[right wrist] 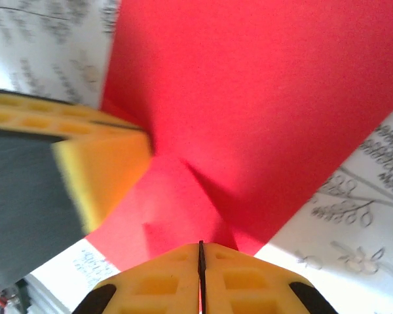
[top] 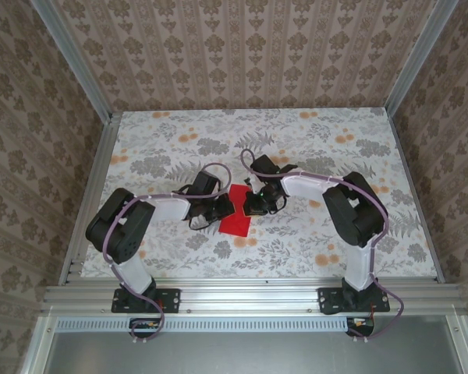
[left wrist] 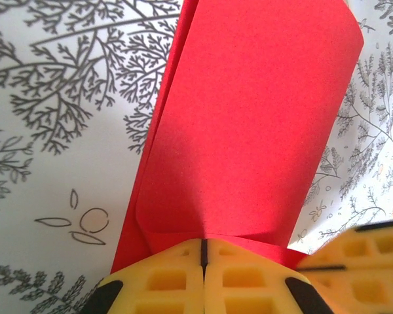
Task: Fold a paper plane with a square sheet of paper (pick it up from the middle)
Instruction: Fold the triangle a second time at the center of the table.
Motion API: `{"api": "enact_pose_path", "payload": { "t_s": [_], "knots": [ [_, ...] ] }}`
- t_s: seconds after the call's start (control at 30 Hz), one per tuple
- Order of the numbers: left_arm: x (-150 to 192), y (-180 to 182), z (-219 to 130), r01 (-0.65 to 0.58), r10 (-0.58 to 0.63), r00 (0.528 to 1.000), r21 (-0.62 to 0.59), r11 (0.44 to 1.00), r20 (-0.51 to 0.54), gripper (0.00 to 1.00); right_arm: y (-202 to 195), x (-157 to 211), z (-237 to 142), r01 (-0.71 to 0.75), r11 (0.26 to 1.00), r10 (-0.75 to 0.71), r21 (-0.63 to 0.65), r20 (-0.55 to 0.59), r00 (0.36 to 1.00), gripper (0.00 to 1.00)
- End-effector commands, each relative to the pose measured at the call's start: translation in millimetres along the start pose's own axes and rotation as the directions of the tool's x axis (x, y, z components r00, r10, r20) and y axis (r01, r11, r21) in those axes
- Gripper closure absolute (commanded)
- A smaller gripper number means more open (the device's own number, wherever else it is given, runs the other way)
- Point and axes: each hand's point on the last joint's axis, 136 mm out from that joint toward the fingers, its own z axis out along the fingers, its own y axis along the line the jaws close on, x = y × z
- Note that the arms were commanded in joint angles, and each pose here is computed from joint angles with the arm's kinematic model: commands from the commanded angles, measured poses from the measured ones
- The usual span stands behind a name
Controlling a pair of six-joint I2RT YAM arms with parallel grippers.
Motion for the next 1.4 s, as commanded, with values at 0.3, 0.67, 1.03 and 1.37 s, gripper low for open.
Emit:
{"api": "enact_pose_path", "payload": {
  "t_s": [0.3, 0.67, 1.03, 1.37],
  "knots": [
    [40, 60, 13, 0.092, -0.107, 0.991, -0.170, 0.981, -0.084, 0.94, 31, 20, 15, 0.011, 0.999, -0.013, -0.041, -0.046, 0.999, 0.90],
    [41, 63, 13, 0.096, -0.112, 0.990, -0.179, 0.979, -0.084, 0.94, 1, 41, 41, -0.023, 0.999, 0.027, 0.035, -0.120, 0.992, 0.91],
    [40, 71, 12, 0.094, -0.113, 0.990, -0.212, 0.973, -0.080, 0.94, -11, 66, 32, -0.006, 0.999, 0.014, 0.045, -0.171, 0.985, 0.91],
    [39, 78, 14, 0.096, -0.118, 0.990, -0.235, 0.967, -0.081, 0.94, -12, 85, 15, 0.093, 0.995, -0.085, 0.024, -0.238, 0.968, 0.92]
  ]
}}
